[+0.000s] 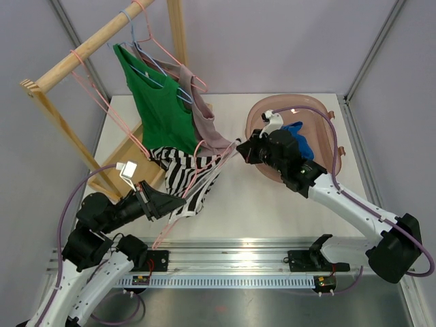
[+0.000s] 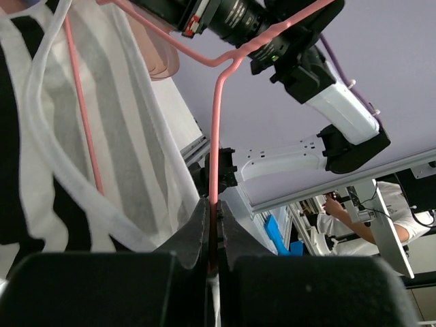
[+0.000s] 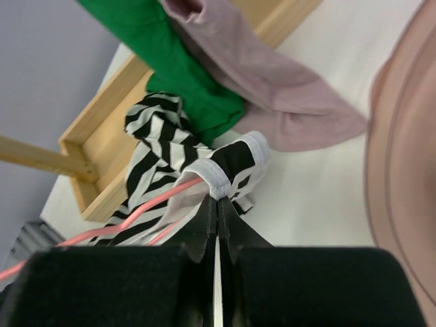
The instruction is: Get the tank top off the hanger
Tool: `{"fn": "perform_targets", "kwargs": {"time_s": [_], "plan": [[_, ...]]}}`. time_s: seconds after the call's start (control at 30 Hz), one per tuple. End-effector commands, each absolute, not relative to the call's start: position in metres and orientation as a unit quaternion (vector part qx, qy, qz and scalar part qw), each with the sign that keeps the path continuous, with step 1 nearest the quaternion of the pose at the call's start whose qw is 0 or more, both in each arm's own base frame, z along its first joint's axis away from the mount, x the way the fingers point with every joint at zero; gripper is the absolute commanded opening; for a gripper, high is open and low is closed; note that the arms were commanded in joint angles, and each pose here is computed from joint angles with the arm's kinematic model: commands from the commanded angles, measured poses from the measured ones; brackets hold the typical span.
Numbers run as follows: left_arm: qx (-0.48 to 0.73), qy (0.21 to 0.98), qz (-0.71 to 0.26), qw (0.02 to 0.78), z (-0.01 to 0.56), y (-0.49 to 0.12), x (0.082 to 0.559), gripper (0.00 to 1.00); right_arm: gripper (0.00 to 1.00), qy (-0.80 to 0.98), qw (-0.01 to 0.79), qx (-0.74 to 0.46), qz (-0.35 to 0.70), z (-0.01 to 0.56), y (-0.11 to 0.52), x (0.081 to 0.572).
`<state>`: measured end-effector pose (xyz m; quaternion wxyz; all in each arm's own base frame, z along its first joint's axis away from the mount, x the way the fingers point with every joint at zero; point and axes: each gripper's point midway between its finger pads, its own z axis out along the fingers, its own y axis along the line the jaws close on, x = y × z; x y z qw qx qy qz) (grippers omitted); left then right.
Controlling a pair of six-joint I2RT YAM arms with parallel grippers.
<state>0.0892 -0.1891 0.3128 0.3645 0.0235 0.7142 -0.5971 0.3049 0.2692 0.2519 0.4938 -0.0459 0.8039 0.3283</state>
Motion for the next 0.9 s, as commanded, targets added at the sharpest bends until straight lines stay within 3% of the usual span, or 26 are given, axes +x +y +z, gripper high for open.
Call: {"fn": "perform_targets", "kwargs": {"time_s": [0.0,0.27,0.47,0.7,0.87], "plan": [[0.080,0.676,-0.632,0.370,0.347,-0.190,0.064,0.00,0.00,0.807,0.545,-0.004,0.228,0.271,0.233,0.332],[0.098,0.634,-0.662,0.387,0.388,-0.192,0.061,0.00,0.00,0.829,0.510,-0.022,0.228,0.270,0.242,0.329],[0.119,0.597,-0.680,0.409,0.426,-0.197,0.064,0.00,0.00,0.825,0.499,-0.037,0.261,0.301,0.239,0.317],[0.153,0.508,-0.667,0.524,0.498,-0.198,0.088,0.00,0.00,0.757,0.469,-0.150,0.430,0.363,0.269,0.242],[0.197,0.439,-0.629,0.611,0.538,-0.201,0.102,0.00,0.00,0.707,0.461,-0.207,0.494,0.405,0.266,0.194]]}}
